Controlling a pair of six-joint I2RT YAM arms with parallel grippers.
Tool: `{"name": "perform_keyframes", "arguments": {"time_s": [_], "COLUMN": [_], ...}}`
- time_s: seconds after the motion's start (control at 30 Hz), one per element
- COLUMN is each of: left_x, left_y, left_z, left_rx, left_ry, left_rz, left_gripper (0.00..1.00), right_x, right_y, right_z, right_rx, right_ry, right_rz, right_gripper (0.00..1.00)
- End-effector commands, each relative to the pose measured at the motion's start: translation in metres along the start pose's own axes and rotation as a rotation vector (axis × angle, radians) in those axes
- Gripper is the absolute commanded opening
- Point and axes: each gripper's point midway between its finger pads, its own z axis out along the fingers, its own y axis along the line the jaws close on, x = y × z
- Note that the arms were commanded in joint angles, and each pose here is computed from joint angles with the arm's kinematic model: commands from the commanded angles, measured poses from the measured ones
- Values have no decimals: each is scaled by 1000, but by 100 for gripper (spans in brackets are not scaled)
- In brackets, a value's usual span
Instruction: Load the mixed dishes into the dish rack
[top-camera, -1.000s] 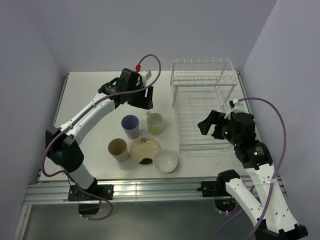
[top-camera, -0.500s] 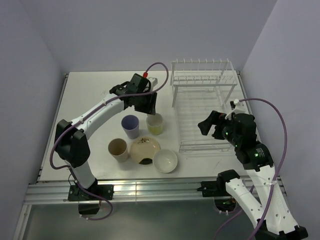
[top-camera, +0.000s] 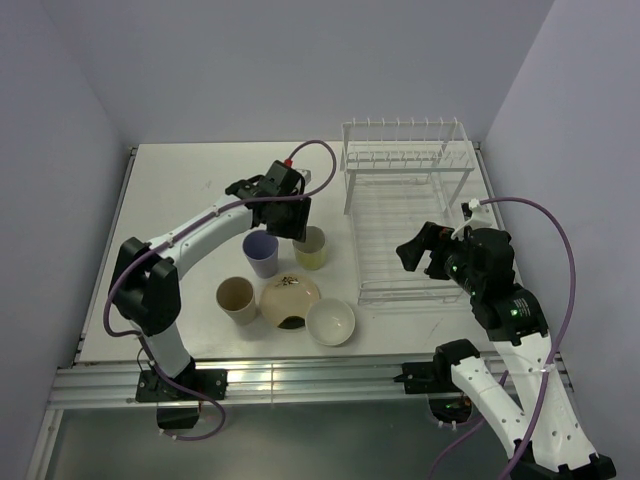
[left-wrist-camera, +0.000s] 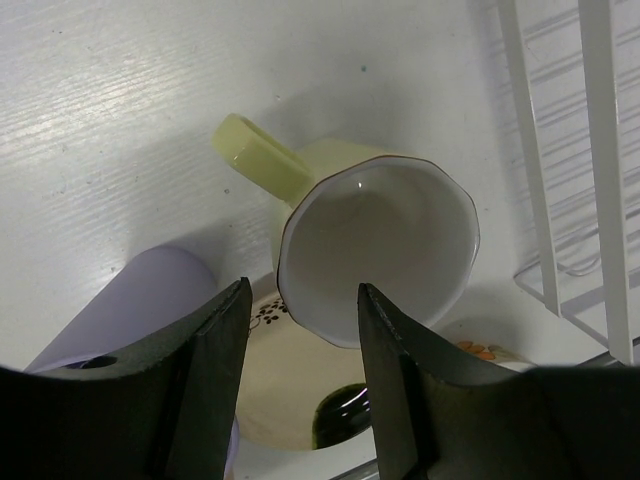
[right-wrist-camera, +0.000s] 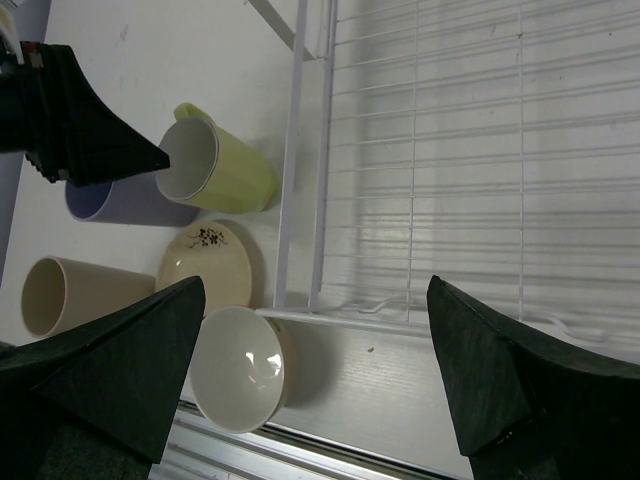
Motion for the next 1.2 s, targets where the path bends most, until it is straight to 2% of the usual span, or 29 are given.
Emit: {"name": "perform_keyframes", "arguments": {"time_s": [0.0,0.37,0.6,0.67,0.7,0.73,0.83,0.93,1.1,1.17], "left_x": [-7,-7,-14,-19,-22,-24,-38,-56,-91,-94], "left_y": [-2,-6,-9,-9,-8,-8,-2,4,-2,-8], "left_z": [2,27,31,29,27,25,12,-18,-104,-138], "left_rx": [-5,4,12,5,0,-5,-50,-93,-77,-32], "left_ry": [-29,16,6,-6,-17,-25,-86,-177,-367,-412], "left_rz": [-13,-11,-9,-6,-8,-10,-17,-30,-46,-48], "left_gripper": [53,47,24,12,1,0,0,0,0,0], "right_x": [-11,-14,-15,-15,-14,-14,-14,-13,-18,-20], "right_y": [7,8,8,9,8,9,10,11,18,26], "right_z": [-4,-5,-6,-6,-5,-5,-5,-6,-9,-11], "right_rx": [-26,-24,-26,-29,-26,-28,-32,-36,-60,-93], "right_ry": [-45,-45,-45,-44,-42,-41,-39,-32,-30,-21], "right_rz": [-23,-26,-26,-27,-26,-24,-23,-25,-28,-26], "right_gripper": [100,100,100,100,100,100,100,100,100,100]}}
